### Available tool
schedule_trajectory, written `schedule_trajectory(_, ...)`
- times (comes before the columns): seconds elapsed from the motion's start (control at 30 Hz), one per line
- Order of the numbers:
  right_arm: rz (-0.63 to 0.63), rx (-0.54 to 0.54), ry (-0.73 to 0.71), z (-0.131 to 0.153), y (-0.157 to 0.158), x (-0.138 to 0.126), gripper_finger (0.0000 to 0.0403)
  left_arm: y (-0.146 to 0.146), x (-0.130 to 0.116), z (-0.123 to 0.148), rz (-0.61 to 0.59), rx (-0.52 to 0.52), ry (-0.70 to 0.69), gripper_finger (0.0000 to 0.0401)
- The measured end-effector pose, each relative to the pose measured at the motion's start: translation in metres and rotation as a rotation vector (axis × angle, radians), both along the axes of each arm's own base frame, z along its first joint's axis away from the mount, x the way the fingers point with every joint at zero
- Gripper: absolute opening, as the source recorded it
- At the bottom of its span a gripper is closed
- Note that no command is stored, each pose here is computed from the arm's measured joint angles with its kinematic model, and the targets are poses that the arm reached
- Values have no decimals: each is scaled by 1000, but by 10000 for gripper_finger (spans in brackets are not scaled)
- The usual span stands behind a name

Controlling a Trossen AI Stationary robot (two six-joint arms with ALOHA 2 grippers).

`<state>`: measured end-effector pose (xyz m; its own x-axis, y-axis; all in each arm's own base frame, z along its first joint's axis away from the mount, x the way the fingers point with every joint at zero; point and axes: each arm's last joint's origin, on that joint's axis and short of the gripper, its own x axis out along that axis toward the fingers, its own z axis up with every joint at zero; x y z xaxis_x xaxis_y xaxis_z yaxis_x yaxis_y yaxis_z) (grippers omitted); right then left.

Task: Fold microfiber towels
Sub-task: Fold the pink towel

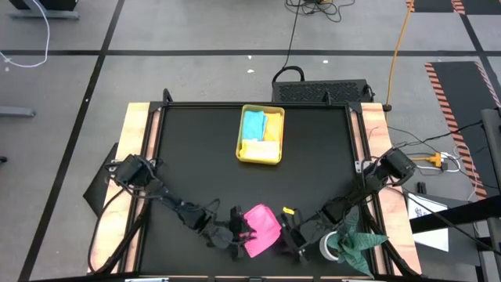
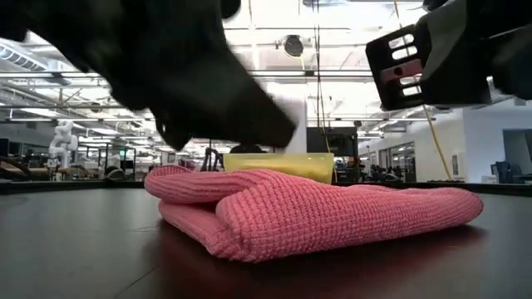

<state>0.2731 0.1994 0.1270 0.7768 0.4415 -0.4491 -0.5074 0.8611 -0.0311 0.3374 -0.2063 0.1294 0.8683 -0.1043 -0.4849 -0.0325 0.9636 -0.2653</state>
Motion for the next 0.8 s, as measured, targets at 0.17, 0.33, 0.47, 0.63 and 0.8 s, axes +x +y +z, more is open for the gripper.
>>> schedule_trajectory(0.17,-11,-34,76,-14,3,8,141,27,-1,-18,173,57,187,97)
schedule_trajectory(0.33,-61,-90,182,-31,-8,12,139,32,-3,-21,199,59,238,97)
schedule_trajectory(0.47,-224,-211,149,-25,-23,15,131,26,-10,-14,199,83,230,97)
schedule_trajectory(0.63,-263,-255,55,-3,-28,17,136,28,-21,7,293,195,190,97)
schedule_trajectory(0.8,-174,-257,61,3,-25,13,151,26,-21,22,254,203,143,97)
